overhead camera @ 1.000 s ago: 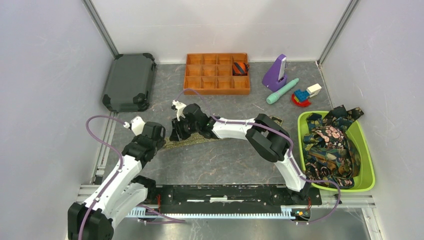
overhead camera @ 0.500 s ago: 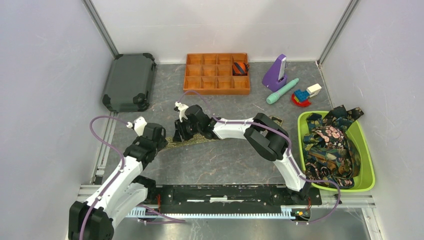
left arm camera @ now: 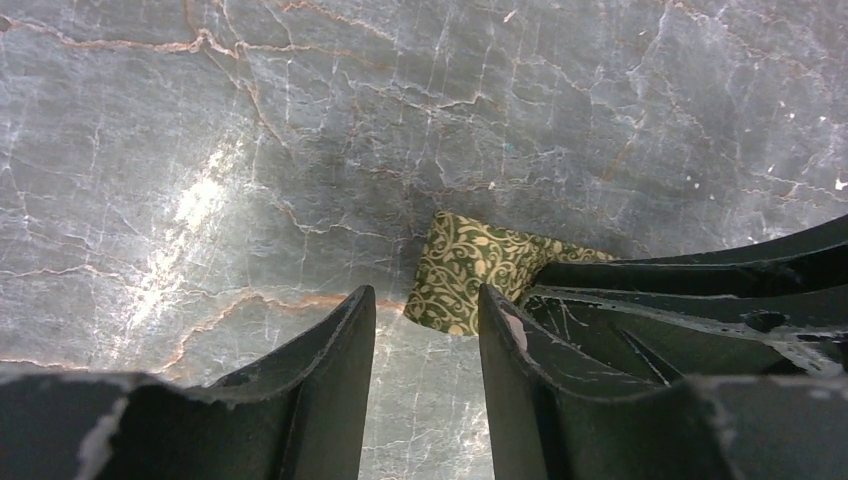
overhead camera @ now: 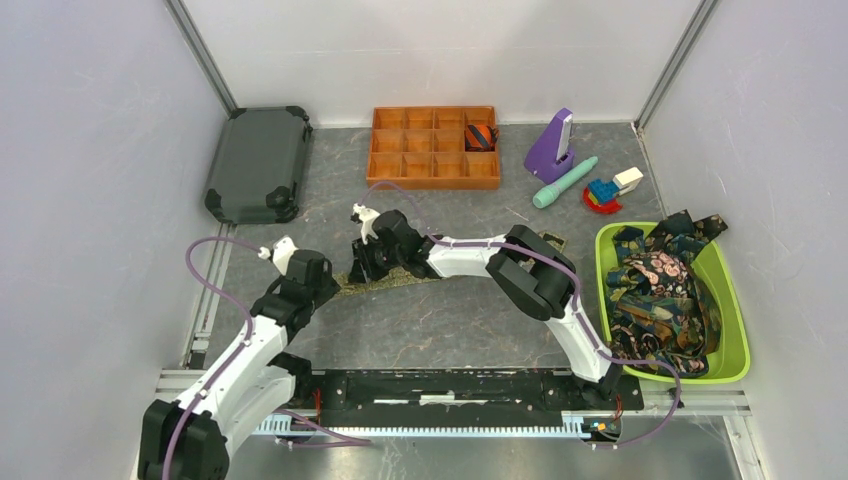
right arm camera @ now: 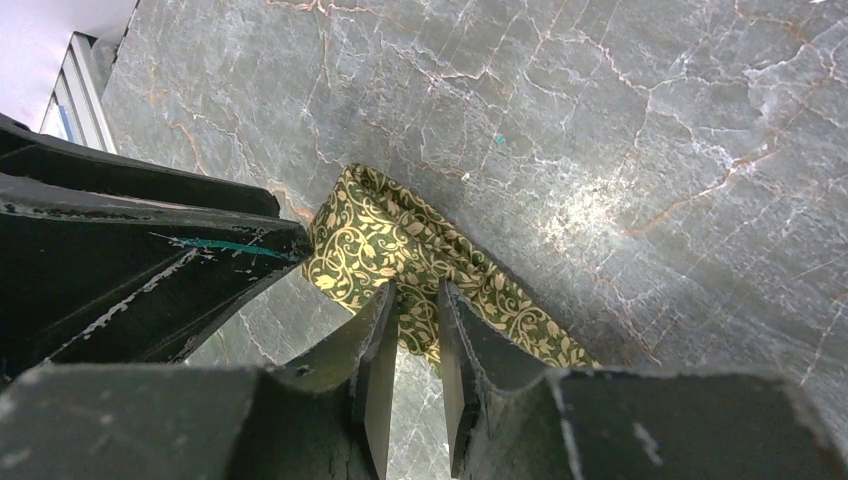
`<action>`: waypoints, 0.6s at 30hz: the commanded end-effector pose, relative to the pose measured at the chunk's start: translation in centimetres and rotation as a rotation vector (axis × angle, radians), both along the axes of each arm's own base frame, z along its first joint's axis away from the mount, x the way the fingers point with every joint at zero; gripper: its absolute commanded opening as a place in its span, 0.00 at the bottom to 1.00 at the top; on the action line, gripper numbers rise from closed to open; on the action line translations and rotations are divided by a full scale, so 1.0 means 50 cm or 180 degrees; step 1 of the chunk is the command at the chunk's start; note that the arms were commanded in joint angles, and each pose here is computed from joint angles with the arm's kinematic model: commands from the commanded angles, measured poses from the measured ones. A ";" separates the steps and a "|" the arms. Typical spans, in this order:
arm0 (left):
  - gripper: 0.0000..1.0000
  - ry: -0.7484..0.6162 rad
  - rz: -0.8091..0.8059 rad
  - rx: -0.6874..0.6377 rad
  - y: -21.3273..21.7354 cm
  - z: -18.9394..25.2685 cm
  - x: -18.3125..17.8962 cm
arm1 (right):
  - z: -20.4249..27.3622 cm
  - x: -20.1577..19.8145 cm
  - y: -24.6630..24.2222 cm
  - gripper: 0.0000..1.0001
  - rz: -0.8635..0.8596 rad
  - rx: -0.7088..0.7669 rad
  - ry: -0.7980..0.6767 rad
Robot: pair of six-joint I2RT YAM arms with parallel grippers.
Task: Roll the ties
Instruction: Roll the tie at the center of the board.
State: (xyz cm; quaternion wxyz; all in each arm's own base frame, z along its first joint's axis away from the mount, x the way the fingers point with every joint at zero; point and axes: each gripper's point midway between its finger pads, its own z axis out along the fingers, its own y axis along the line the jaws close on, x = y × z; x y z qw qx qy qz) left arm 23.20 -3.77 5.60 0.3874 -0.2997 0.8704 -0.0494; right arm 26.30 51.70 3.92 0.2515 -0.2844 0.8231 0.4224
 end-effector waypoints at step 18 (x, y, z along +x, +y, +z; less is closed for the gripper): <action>0.56 -0.0844 0.0290 -0.0753 -0.016 -0.021 0.022 | -0.050 0.000 -0.012 0.27 0.0028 -0.0098 -0.0009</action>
